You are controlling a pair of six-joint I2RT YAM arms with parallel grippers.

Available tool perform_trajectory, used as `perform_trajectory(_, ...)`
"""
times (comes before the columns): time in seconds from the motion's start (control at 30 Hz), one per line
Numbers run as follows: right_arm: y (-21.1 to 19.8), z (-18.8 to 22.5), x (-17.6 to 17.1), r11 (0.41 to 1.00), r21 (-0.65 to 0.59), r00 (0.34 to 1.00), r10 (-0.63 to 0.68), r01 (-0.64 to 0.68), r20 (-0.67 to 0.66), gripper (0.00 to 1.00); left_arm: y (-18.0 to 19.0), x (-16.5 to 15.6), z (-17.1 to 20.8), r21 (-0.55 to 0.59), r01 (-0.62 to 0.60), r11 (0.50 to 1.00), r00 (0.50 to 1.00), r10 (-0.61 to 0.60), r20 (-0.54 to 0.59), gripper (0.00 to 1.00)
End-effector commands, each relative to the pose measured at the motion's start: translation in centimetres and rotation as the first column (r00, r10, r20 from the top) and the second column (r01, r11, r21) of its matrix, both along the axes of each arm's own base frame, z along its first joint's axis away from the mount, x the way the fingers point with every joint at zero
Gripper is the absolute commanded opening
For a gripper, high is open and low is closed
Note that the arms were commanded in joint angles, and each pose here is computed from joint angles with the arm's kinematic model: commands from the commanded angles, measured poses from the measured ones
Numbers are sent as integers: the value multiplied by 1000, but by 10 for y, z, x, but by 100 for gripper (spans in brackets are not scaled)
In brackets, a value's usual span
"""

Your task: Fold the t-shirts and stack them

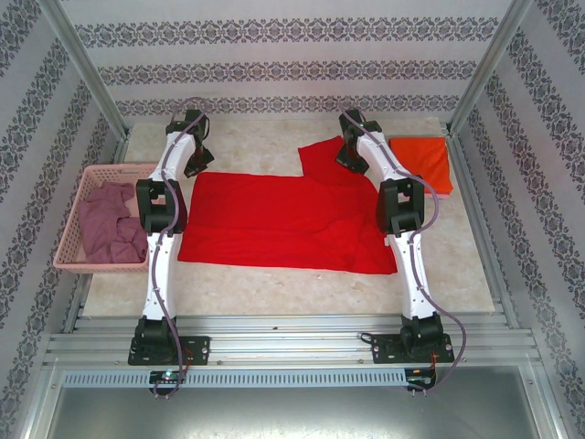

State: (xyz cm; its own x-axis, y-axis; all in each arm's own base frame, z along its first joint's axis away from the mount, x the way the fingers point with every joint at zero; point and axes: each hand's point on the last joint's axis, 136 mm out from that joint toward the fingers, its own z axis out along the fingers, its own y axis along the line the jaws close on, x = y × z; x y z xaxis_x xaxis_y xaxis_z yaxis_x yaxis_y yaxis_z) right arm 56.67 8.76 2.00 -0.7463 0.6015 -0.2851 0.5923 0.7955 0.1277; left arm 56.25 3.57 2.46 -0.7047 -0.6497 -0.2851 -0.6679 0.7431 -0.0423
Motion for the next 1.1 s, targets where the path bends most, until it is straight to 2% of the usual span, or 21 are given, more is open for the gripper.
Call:
perform_trajectory(0.0, 7, -1, -10, 1000, 3, 999, 19, -18, -35, 0, -5, -24, -14, -46, 25, 999, 994, -30, -106, 0)
perform_trajectory(0.4, 22, 57, -10, 996, 15, 990, 81, -84, 119, 0, -5, -14, 14, -39, 40, 998, 999, -41, -32, 0)
perform_trajectory(0.6, 25, 81, -18, 994, 14, 979, 108, -112, 173, 0, -11, -9, 32, -80, 34, 996, 999, -33, 15, 0)
perform_trajectory(1.07, 23, 118, -45, 986, -16, 958, 163, -164, 236, 0, -8, -22, 74, -52, 60, 997, 996, -57, 65, 0)
